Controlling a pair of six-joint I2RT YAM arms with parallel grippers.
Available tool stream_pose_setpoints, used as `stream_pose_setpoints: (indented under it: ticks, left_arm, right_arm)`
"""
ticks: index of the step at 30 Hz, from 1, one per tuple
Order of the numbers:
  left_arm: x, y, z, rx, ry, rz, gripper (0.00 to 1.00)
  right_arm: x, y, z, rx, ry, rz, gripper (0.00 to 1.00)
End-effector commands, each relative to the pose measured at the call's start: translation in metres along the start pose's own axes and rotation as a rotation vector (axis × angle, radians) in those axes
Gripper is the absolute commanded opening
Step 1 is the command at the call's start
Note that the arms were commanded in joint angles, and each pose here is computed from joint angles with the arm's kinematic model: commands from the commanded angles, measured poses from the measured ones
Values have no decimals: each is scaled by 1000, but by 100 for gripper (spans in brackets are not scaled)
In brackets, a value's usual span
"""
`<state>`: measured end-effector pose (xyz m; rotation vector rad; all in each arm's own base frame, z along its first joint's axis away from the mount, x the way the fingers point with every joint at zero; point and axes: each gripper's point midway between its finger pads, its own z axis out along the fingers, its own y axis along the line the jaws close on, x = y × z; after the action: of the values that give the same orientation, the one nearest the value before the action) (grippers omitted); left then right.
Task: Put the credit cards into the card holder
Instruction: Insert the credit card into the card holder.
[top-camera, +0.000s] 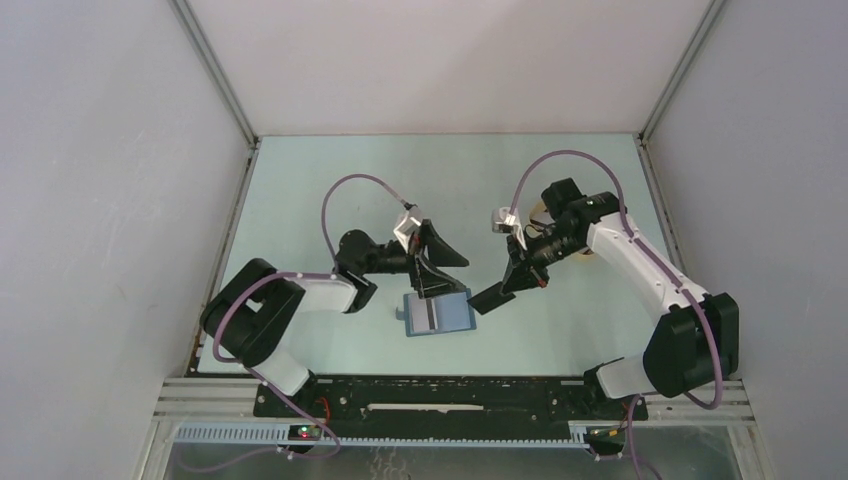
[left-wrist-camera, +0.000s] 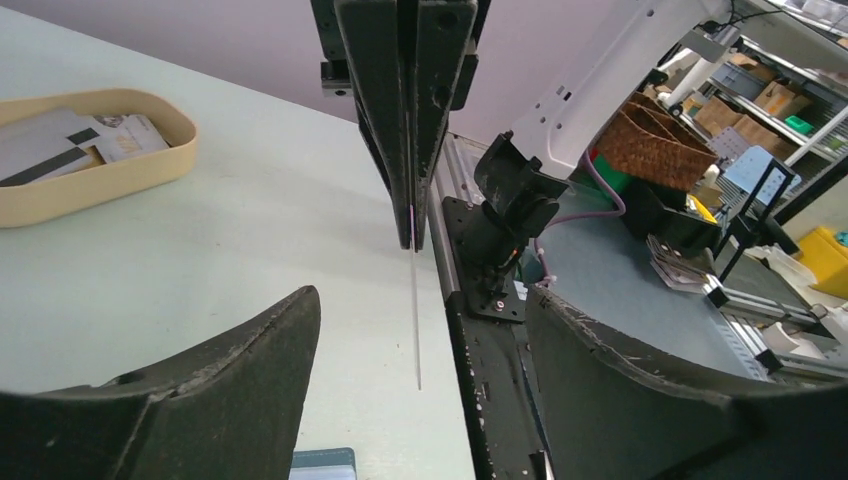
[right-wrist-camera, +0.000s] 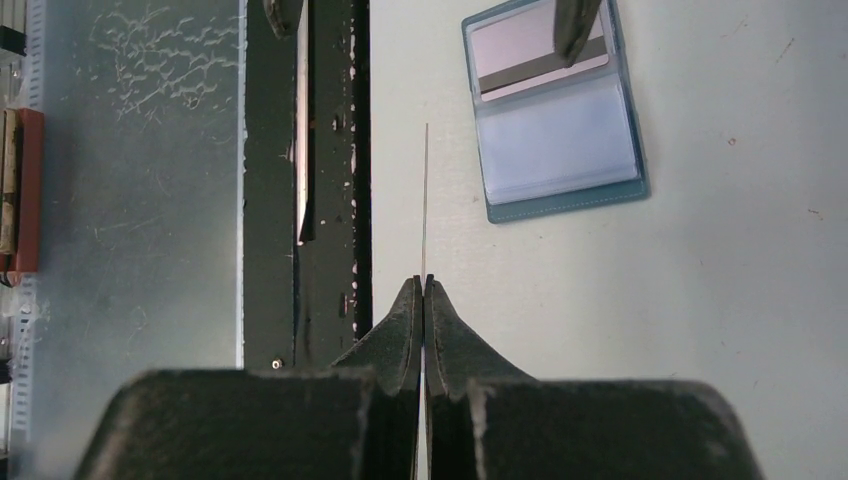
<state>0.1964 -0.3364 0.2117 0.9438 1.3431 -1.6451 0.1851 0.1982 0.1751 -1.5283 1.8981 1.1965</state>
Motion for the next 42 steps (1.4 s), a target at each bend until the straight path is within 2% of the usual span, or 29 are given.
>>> stream_pose_setpoints:
  ticks: [1,4,9,11,22,42]
  left_arm:
    - [-9,-1,10,28,8,42,79]
    - [3,12,13,-32,62,28,78]
    - [31,26,26,-125,220,56,78]
    - [37,26,30,-120,247,51,75]
    - [39,22,33,-86,263,37,60]
    - [34,16,35,-62,256,21,53]
  right_arm:
    - [-17,3,-14,20,-47,-30,0]
    - [-21,2,-22,31,-87,-4,0]
    - [-27,3,-29,30,-143,20,0]
    - [-26,0,-30,36,-144,30,0]
    - [-25,-14,-33,41,-180,121,0]
    - [-19,-23,-28,32,-164,164,0]
